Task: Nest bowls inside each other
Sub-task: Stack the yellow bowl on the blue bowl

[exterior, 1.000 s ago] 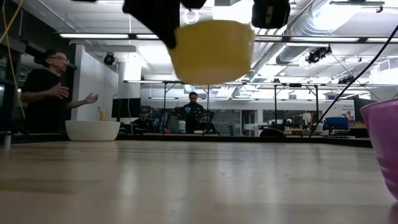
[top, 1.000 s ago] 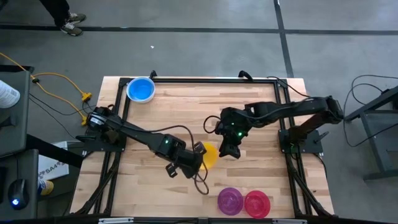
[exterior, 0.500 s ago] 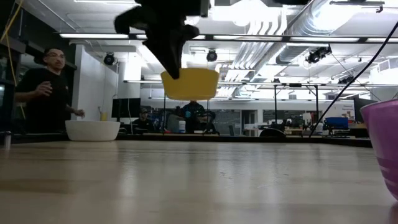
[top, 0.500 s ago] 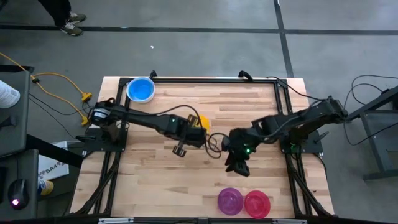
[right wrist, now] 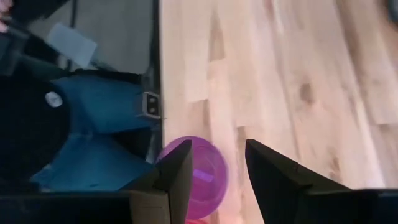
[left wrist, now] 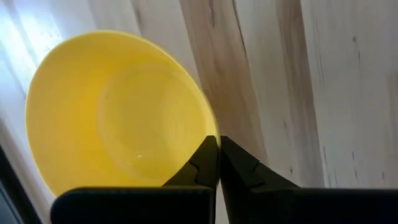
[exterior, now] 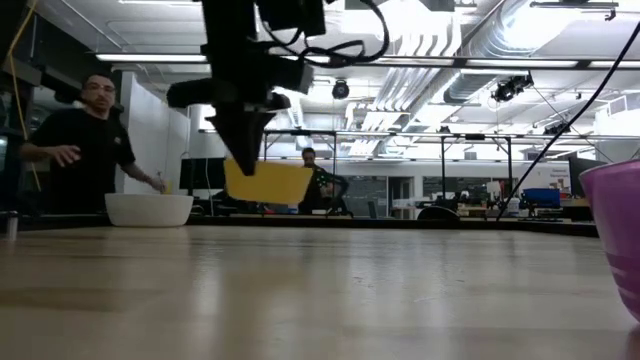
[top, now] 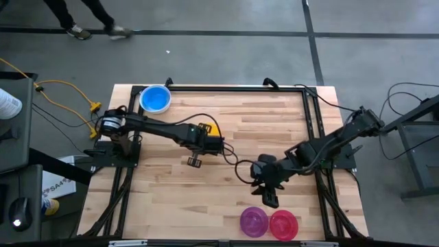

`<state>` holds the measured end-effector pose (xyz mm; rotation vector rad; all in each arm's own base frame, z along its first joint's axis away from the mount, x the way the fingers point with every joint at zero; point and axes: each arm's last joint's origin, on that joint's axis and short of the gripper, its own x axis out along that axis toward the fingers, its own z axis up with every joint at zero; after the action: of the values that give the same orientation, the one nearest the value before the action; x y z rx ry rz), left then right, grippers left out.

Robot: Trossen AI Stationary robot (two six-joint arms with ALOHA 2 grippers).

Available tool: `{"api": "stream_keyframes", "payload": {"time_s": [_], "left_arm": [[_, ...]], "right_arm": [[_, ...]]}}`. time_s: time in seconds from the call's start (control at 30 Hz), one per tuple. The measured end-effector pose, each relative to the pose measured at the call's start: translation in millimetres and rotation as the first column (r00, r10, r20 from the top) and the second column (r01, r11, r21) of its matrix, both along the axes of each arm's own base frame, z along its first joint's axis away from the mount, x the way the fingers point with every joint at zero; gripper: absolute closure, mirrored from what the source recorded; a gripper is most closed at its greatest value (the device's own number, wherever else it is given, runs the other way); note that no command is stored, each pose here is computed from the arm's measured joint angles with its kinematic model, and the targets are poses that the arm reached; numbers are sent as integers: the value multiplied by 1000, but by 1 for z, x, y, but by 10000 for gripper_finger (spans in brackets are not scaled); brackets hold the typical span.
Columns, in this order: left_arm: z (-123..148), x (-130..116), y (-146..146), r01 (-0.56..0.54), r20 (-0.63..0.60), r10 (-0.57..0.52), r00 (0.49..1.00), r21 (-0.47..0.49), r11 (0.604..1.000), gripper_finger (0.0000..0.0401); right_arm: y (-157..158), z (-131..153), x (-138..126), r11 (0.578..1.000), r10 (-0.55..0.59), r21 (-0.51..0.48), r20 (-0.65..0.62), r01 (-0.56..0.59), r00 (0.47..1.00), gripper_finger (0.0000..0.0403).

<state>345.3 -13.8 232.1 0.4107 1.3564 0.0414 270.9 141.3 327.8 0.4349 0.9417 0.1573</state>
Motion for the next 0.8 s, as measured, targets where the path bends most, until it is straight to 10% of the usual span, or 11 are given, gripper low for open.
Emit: {"api": "stream_keyframes", "payload": {"time_s": [0.8], "left_arm": [[6,-74,20,-198,95,194,976,29,980,401]], "right_arm": [[9,-2,-8,984,-165,-67,19,166,986,261]]}}
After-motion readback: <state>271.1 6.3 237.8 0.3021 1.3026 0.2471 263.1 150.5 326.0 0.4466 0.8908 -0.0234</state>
